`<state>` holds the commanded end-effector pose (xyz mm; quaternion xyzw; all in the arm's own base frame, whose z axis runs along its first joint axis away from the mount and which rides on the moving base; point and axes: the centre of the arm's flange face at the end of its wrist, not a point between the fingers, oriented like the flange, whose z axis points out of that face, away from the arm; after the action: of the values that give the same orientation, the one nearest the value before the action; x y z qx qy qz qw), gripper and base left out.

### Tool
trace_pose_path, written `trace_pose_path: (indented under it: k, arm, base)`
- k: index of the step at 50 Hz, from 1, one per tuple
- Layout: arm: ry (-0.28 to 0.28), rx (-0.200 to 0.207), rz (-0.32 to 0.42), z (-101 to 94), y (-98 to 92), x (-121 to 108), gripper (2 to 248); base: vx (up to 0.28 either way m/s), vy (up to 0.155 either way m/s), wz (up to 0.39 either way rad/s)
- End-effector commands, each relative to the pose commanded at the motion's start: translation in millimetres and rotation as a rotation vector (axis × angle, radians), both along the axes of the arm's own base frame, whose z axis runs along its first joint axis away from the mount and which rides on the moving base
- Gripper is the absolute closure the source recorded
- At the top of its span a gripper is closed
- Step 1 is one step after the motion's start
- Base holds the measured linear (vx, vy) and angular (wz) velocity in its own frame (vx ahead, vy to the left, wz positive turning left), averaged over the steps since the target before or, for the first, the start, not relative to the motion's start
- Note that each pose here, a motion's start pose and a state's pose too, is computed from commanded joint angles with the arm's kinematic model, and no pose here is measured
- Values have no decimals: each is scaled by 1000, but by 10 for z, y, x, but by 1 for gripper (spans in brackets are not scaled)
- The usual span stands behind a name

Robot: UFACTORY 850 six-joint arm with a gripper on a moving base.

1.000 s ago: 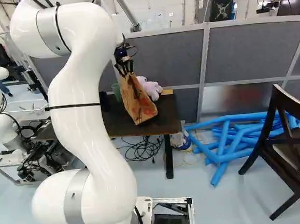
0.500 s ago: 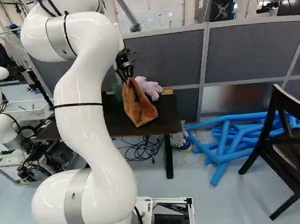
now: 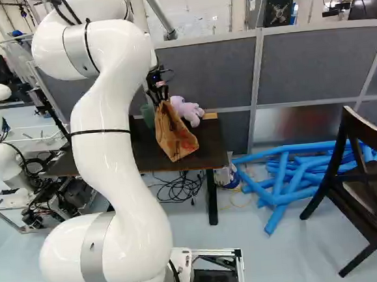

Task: Pick up the bag on the ground and place it on the table

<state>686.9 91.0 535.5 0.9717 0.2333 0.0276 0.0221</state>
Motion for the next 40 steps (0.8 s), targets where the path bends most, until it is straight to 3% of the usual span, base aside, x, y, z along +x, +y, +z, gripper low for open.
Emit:
trace_pose_path:
  k: [7, 8, 12, 13, 17, 18, 23, 24, 28, 29, 33, 34, 39, 40]
  arm:
    - [0, 0, 0, 0, 0, 0, 223]
    - [0, 0, 0, 0, 0, 0, 193]
    - [0, 0, 0, 0, 0, 0, 193]
    - [0, 0, 0, 0, 0, 0, 160]
    - [0, 0, 0, 0, 0, 0, 160]
    - [0, 0, 0, 0, 0, 0, 125]
    - [0, 0, 0, 0, 0, 0, 125]
    - [0, 0, 0, 0, 0, 0, 89]
    - [0, 0, 0, 0, 0, 0, 89]
    - [0, 0, 0, 0, 0, 0, 53]
    - [0, 0, 0, 0, 0, 0, 53]
    - [0, 0, 0, 0, 0, 0, 16]
    - [0, 0, 0, 0, 0, 0, 16]
    - [0, 0, 0, 0, 0, 0, 3]
  base:
    - [0, 0, 0]
    - [0, 0, 0]
    - [0, 0, 0]
    - [0, 0, 0]
    - [0, 0, 0]
    - [0, 0, 0]
    - [0, 0, 0]
    - [0, 0, 0]
    - [0, 0, 0]
    - [0, 0, 0]
    - [0, 0, 0]
    - [0, 0, 0]
    - [0, 0, 0]
    - [0, 0, 0]
